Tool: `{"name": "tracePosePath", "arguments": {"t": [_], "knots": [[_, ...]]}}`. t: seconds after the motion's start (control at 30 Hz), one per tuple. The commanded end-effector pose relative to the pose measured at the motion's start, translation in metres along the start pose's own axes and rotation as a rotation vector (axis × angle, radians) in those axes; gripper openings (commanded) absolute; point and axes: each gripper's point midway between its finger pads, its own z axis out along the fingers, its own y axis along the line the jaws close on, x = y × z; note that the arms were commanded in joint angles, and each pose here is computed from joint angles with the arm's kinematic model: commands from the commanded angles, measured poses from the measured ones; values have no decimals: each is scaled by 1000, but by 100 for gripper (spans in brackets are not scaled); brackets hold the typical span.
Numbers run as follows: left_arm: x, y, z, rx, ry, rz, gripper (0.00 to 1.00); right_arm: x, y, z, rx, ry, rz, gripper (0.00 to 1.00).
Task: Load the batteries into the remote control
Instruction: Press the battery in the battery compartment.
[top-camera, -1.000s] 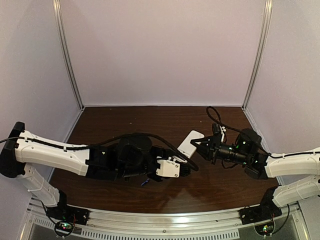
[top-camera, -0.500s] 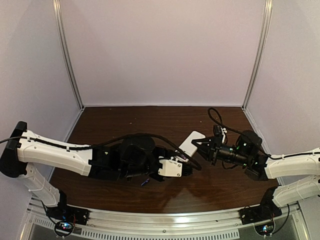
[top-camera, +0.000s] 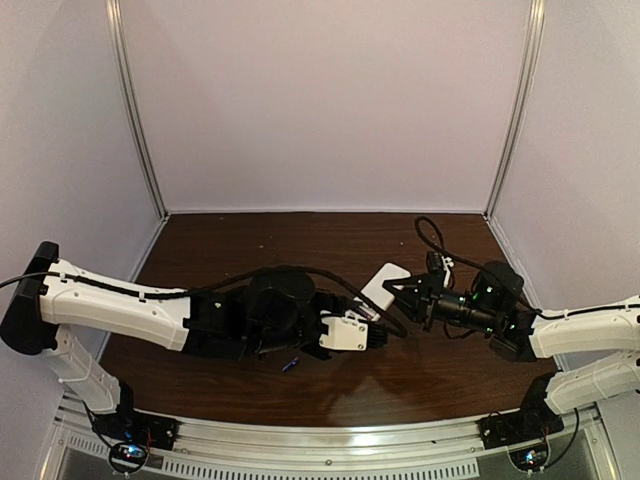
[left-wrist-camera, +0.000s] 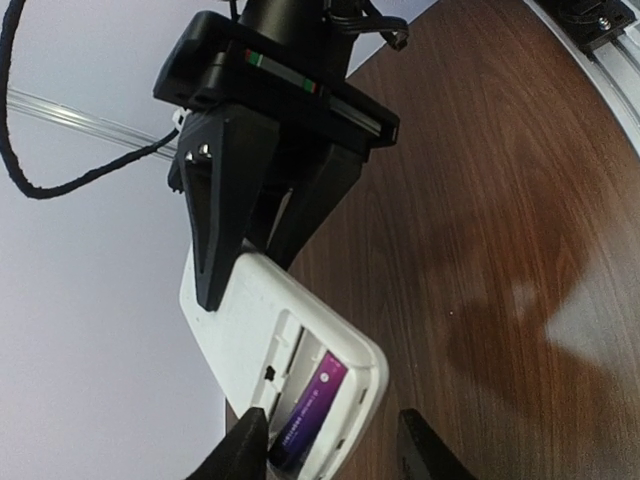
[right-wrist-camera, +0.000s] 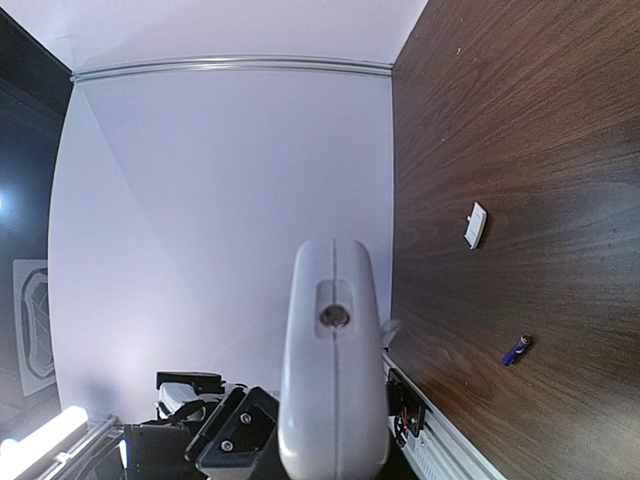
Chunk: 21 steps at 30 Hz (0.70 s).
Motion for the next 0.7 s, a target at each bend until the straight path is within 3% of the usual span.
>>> {"name": "tracePosePath", "arguments": {"t": [0.0,0.67], "knots": [[9,9,7,-21,43,9,44,3,7,-1,-23,2,4,0],[21,-18,12,110,89,34,20,3,21,-2,-79,3,11,0]]}}
